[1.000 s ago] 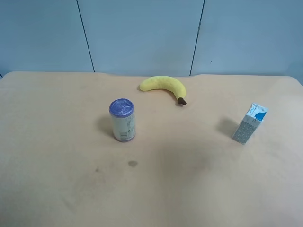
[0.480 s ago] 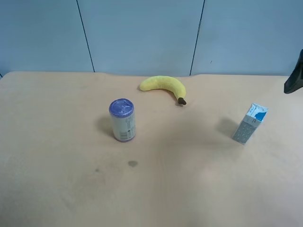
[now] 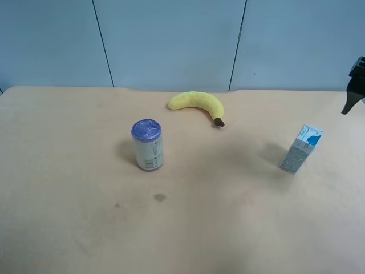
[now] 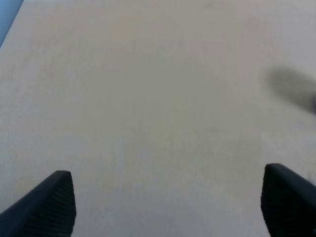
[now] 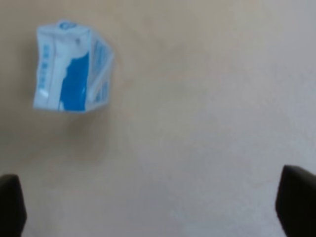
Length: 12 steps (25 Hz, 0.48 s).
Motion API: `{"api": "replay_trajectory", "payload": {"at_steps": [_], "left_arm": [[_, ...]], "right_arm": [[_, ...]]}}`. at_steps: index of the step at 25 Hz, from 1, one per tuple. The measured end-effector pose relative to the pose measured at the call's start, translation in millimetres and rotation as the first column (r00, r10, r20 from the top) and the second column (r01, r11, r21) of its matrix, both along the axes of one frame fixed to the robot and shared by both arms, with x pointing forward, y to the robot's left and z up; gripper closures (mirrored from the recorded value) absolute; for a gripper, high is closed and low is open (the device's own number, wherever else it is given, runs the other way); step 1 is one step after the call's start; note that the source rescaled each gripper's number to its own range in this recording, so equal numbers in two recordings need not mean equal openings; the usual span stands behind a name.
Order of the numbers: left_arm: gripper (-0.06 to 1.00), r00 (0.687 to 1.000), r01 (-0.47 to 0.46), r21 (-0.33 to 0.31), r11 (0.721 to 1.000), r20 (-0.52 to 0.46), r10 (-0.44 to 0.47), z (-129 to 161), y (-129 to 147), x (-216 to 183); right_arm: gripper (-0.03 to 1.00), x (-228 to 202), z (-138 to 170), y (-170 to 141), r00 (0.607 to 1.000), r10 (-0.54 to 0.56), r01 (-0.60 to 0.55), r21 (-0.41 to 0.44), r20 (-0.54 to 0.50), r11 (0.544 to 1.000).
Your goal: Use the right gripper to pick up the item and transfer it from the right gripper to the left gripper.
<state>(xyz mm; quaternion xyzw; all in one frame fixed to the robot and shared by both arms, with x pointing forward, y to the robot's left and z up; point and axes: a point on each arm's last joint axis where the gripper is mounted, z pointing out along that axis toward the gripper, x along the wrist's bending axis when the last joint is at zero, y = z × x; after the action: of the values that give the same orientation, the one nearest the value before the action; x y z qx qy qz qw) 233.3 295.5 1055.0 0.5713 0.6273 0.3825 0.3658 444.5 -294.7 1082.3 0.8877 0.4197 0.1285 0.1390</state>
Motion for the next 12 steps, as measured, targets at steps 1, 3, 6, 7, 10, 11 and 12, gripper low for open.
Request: {"api": "replay_trajectory", "payload": {"at_steps": [1,3,6,7,10,11,12], "left_arm": [[-0.05,1.000,0.000,0.000,1.000,0.000,0.000,0.0,0.0,0.0],[-0.05,1.000,0.000,0.000,1.000,0.000,0.000,0.0,0.0,0.0],[-0.05,1.000,0.000,0.000,1.000,0.000,0.000,0.0,0.0,0.0],[-0.05,1.000,0.000,0.000,1.000,0.000,0.000,0.0,0.0,0.0],[-0.06,1.000,0.000,0.000,1.000,0.000,0.000,0.0,0.0,0.0],[-0.06,1.000,0.000,0.000,1.000,0.000,0.000,0.0,0.0,0.0],[-0.06,1.000,0.000,0.000,1.000,0.000,0.000,0.0,0.0,0.0]], "right_arm": [[-0.03,2.7,-1.6,-1.6,1.000,-0.013,0.013,0.002,0.002,1.000],[-0.03,9.4,-7.2,-5.5,0.999,-0.033,0.033,0.002,-0.009,0.999],[-0.03,20.0,-16.9,-11.7,0.998,-0.062,0.062,0.003,-0.032,0.998],[-0.03,24.3,-20.5,-13.6,0.997,-0.068,0.069,0.003,-0.039,0.998],[-0.03,39.9,-28.3,-13.7,0.997,-0.057,0.058,0.007,-0.059,0.998],[-0.03,47.0,-28.6,-12.9,0.997,-0.049,0.050,0.012,-0.063,0.999],[-0.03,53.3,-28.5,-12.2,0.997,-0.039,0.041,0.016,-0.065,0.999]]}}
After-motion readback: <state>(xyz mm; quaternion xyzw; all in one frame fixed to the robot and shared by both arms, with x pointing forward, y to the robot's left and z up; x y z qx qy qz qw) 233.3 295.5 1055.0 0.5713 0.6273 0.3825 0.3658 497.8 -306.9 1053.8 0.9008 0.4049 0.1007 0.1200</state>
